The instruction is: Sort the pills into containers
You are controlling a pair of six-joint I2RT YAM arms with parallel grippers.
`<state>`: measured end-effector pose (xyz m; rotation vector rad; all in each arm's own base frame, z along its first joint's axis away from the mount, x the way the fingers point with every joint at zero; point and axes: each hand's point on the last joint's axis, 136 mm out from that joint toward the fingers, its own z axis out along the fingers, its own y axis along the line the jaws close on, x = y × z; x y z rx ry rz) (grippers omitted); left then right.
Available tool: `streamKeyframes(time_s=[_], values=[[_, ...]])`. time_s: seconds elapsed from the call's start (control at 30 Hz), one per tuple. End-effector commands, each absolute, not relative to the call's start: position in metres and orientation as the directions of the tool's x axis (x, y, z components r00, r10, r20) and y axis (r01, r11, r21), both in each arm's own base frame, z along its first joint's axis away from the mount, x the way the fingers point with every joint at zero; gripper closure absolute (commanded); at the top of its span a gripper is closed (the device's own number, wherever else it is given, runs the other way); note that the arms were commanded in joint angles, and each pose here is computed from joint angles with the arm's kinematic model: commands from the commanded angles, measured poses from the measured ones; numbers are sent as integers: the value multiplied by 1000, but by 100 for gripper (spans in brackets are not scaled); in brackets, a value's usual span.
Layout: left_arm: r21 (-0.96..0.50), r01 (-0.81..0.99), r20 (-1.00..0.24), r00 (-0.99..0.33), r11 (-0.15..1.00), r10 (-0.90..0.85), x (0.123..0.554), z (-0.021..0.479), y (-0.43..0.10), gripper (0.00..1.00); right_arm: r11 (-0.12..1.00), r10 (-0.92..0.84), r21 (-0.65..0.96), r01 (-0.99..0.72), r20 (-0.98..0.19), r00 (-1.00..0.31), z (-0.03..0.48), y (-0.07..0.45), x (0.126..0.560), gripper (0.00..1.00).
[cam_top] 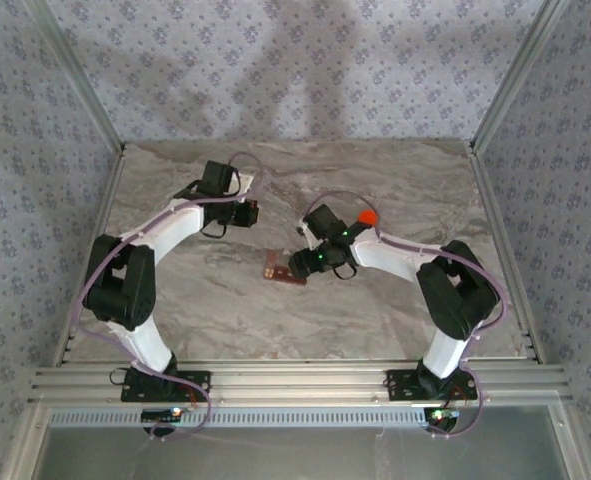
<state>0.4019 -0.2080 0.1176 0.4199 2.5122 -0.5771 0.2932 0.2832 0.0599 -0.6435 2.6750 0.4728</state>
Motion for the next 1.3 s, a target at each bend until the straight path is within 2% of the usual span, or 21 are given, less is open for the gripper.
streamKeyframes(time_s=[0.0, 0.7, 1.27], values=[[-340, 427, -527, -825, 838, 207, 395, 119, -220, 100, 846, -378, 213, -489, -408, -831, 56, 287, 298, 22], [-335, 480, -438, -841, 811, 317, 376, 87, -253, 100, 840, -407, 212, -500, -364, -838, 33, 295, 292, 24], [-343, 494, -343, -858, 799, 383, 344, 70, -257, 100, 860, -381, 217, -462, -331, -863, 22, 291, 289, 27]])
